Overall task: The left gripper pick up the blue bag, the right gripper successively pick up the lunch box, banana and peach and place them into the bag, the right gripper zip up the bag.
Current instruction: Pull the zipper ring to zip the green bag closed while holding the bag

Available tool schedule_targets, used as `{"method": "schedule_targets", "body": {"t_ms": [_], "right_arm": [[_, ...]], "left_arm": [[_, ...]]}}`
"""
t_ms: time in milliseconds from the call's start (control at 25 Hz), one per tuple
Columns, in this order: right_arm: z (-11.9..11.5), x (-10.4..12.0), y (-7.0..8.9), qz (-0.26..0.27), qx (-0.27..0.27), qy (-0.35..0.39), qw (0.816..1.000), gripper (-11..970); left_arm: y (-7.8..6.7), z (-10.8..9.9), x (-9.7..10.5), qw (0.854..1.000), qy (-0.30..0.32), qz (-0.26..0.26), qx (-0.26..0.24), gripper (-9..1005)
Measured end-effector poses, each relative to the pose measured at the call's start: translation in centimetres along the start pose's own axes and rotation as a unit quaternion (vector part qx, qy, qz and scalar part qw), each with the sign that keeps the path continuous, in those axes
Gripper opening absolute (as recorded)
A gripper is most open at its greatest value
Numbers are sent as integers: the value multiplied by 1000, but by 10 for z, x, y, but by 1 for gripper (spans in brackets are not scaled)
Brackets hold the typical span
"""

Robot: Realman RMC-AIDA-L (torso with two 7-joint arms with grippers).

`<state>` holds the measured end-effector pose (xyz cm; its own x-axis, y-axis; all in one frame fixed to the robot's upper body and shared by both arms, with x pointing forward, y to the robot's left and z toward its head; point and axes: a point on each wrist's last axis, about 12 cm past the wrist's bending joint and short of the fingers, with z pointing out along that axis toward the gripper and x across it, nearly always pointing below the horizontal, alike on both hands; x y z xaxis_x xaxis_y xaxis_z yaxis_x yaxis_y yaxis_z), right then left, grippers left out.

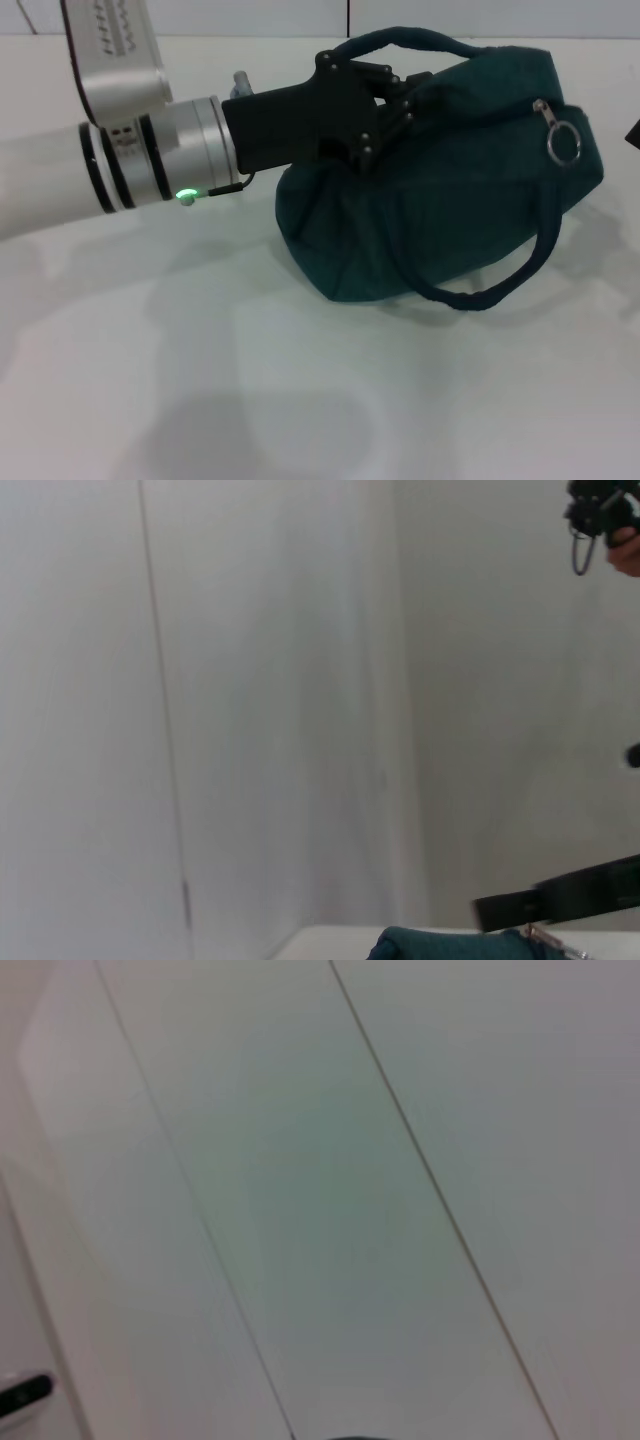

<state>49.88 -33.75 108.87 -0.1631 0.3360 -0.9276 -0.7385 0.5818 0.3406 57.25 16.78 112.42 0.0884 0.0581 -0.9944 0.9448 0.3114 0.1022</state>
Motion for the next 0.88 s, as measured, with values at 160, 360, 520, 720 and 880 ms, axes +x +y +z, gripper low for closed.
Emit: {"method": "schedule_targets", "body": {"t_ms": [160, 360, 520, 720, 880], "right_arm": [[5, 0, -5, 7, 9, 8, 1000, 619], [22, 4, -6, 13, -7, 44, 999, 619], [36, 7, -5, 17, -23, 60, 998, 620], [52, 14, -1, 20, -38, 79, 996, 620], [42, 12, -3, 23, -23, 65, 997, 619]], "left_arm": [[2, -6, -14, 1000, 15, -4, 18, 74], [6, -11, -35, 999, 28, -17, 32, 73], [10, -9, -52, 997, 54, -43, 43, 72], [12, -1, -48, 996, 67, -55, 27, 71], [17, 4, -32, 994, 80, -67, 10, 70]]}}
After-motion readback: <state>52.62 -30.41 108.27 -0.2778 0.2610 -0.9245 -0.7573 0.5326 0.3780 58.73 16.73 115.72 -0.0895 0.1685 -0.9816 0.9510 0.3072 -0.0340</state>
